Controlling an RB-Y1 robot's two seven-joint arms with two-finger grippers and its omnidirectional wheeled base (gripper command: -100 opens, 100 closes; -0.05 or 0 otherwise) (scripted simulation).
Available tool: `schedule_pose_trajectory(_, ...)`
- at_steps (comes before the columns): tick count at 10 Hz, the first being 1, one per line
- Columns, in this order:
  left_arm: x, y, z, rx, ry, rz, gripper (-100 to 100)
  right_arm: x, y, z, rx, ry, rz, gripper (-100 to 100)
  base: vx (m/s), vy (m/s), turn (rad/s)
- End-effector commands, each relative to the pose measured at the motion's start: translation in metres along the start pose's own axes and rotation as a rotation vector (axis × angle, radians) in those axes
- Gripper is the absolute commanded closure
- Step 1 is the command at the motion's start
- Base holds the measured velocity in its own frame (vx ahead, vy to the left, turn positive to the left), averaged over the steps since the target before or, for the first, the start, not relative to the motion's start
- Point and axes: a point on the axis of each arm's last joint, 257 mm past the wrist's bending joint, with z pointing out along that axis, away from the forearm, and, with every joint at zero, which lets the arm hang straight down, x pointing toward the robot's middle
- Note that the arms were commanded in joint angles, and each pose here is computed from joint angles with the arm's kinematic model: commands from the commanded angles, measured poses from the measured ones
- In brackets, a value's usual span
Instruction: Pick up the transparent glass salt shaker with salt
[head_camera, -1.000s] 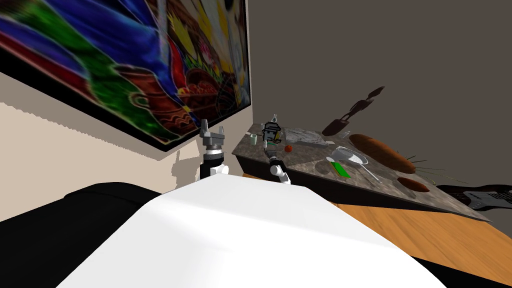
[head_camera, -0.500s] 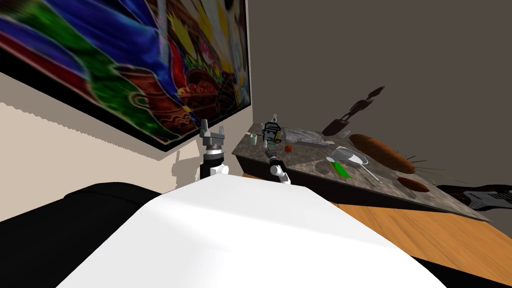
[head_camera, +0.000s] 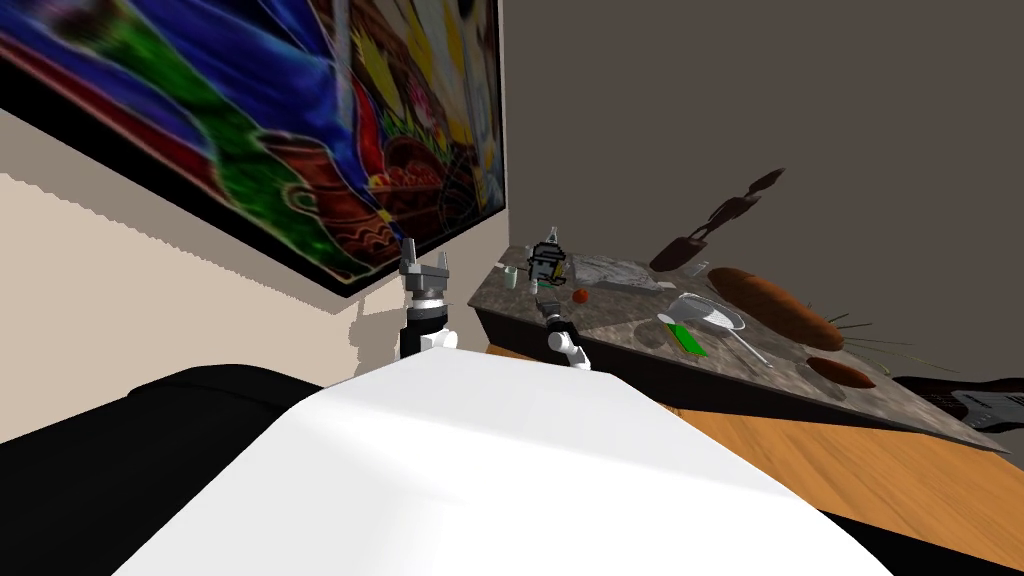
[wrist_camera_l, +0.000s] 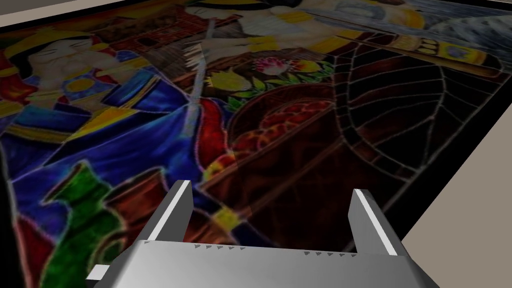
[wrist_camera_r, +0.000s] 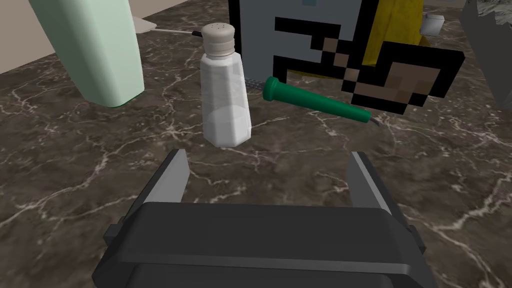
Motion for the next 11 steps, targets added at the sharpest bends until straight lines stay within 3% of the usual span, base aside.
schedule_pose_trajectory(1,0.000,0.000,0.000,0.000,0.000,0.000,0,-0.004,0.020,0.002,-0.024,0.000,-0.025,-100,-0.069,0.057,0.096)
schedule_pose_trajectory(5,0.000,0.000,0.000,0.000,0.000,0.000,0,0.002,0.052,0.022,-0.068,0.004,-0.033,-100,-0.034,0.027,0.162)
schedule_pose_trajectory(11,0.000,0.000,0.000,0.000,0.000,0.000,0,0.009,0.069,0.047,-0.112,-0.002,0.055,-100,-0.010,0.024,0.108)
